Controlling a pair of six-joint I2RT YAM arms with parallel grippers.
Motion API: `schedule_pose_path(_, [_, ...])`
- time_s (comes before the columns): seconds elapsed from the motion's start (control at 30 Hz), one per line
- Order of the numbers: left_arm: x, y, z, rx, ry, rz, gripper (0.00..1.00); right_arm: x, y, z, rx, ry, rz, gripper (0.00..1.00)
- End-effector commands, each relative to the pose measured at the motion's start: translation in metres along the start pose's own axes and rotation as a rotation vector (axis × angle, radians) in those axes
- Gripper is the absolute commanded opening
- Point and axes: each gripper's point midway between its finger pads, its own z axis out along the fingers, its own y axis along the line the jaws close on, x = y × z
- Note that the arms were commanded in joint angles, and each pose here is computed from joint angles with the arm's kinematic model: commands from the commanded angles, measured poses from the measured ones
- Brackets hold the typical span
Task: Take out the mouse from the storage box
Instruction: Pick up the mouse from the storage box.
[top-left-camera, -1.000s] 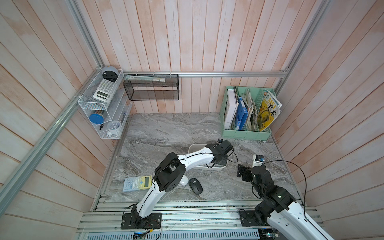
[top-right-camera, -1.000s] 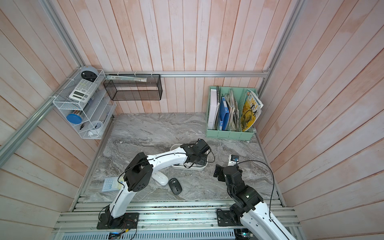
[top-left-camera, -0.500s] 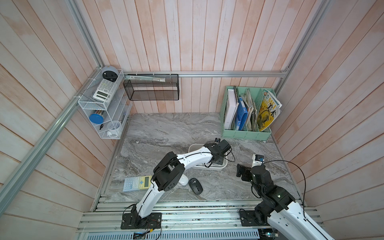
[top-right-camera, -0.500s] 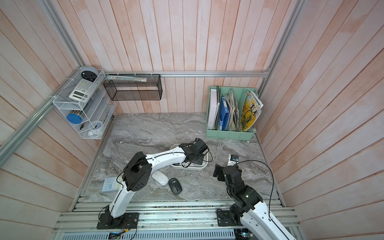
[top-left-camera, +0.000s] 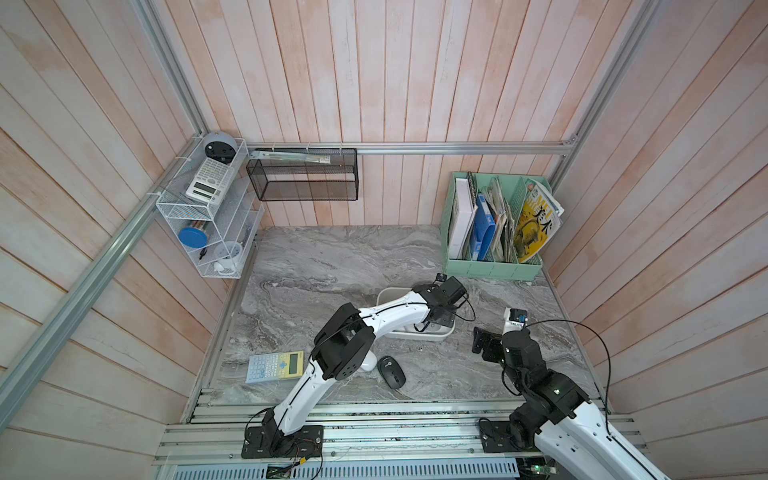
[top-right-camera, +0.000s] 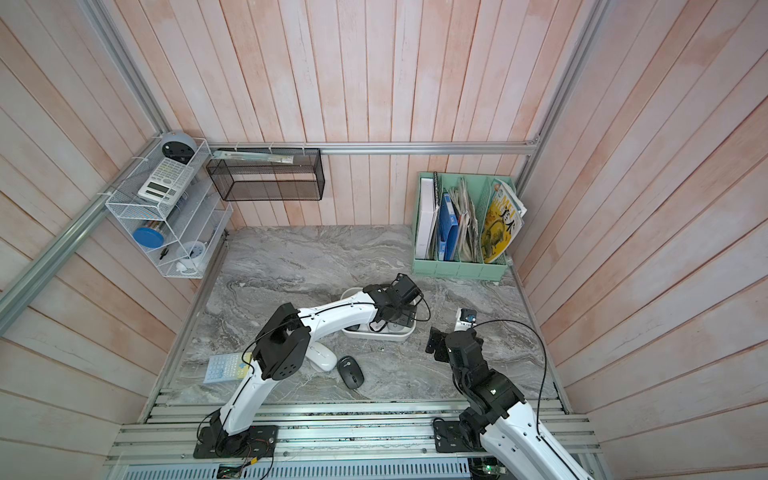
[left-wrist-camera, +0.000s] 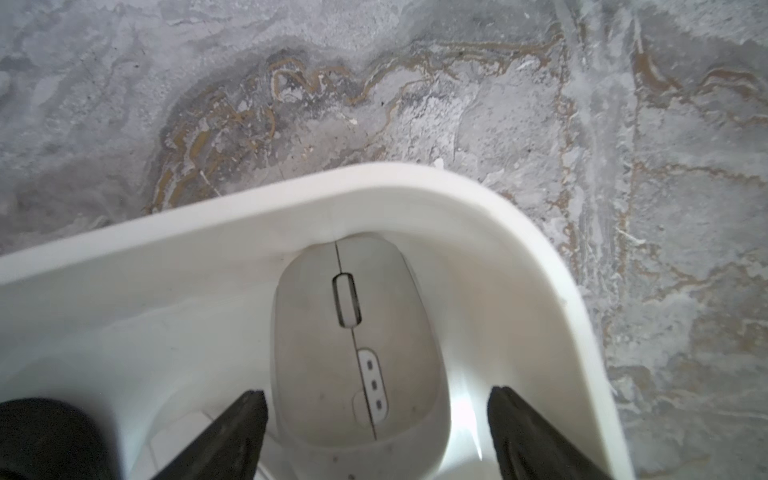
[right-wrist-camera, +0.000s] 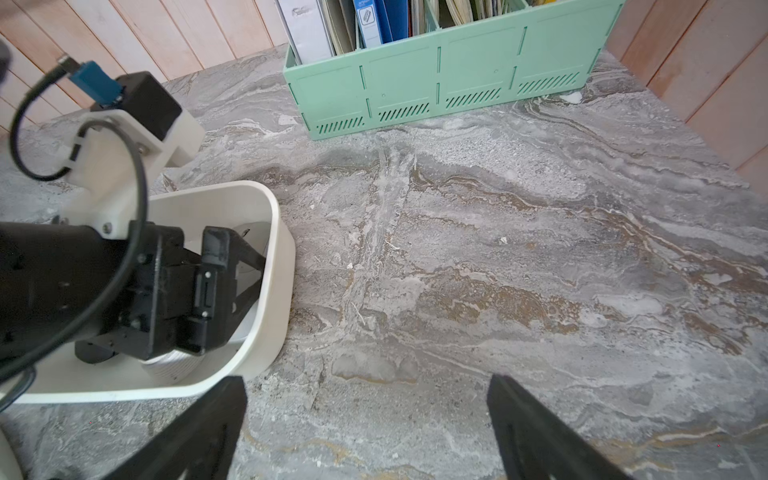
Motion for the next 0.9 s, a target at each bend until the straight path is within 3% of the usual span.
schedule_pose_path(0.0, [0.003, 0.006, 0.012, -0.042, 0.020, 0.009, 0.88, 0.002, -0.001, 0.002, 0.000, 0.001, 0.002, 0.98])
schedule_pose_path(0.33, [-0.003, 0.015, 0.012, -0.079, -0.001, 0.000, 0.57, 0.002, 0.001, 0.002, -0.005, 0.003, 0.000, 0.97])
schedule_pose_path(0.57, [-0.017, 0.013, -0.015, -0.051, -0.049, -0.016, 0.53, 0.003, 0.000, 0.002, -0.001, 0.004, 0.000, 0.98])
schedule_pose_path(0.87, [-0.029, 0.018, -0.076, -0.030, -0.146, -0.047, 0.53, 0.002, 0.000, 0.002, -0.001, 0.003, 0.001, 0.97])
